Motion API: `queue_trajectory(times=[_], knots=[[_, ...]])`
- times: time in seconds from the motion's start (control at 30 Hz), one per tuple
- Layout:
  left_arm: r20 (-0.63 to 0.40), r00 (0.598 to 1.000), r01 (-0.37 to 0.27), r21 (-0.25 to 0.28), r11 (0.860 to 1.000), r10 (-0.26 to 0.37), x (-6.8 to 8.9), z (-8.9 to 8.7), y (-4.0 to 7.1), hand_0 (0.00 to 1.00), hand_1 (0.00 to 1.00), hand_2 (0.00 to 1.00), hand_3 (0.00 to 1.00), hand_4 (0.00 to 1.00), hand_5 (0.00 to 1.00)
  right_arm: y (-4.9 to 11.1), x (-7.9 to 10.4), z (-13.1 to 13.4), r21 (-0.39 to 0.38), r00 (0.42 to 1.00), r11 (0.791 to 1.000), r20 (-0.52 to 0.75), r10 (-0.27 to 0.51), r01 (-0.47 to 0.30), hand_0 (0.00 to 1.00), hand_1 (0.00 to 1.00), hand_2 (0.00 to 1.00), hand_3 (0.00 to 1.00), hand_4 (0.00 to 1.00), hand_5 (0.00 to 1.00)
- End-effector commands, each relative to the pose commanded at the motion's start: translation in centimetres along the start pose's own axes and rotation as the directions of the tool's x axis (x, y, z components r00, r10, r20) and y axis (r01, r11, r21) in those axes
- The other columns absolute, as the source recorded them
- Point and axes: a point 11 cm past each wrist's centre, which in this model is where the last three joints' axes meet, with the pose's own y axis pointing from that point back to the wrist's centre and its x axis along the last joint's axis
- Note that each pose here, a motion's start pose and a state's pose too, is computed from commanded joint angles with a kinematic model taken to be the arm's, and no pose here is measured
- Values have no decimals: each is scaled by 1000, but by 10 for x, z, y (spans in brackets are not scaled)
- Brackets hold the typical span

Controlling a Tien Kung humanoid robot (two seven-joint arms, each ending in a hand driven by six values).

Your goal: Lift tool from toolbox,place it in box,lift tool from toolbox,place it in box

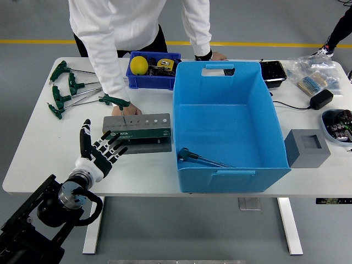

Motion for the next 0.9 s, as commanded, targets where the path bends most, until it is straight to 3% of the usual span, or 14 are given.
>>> queue_trajectory(times=[0.13,0.47,0.6,0.9], knots=[[-51,999,19,27,999,-18,-10,-2,-4,401,487,620,862,856,998,0,-1,0,-2,1000,1000,-6,0,0,684,694,744,587,839,760],[9,999,37,-63,997,-36,-31,25,-14,384,480,608,875,853,998,0,0,-5,8,1000,1000,-8,1,-1,685,695,744,588,840,759],[40,999,31,-88,996,-28,-33,31,-18,384,480,608,875,853,998,0,0,-8,12,1000,1000,-10,1,-1,685,695,744,588,840,759],[119,993,6,-80,997,4,-32,30,-25,384,479,615,890,869,998,1,0,-10,15,1000,1000,-13,0,0,685,695,744,588,840,758]])
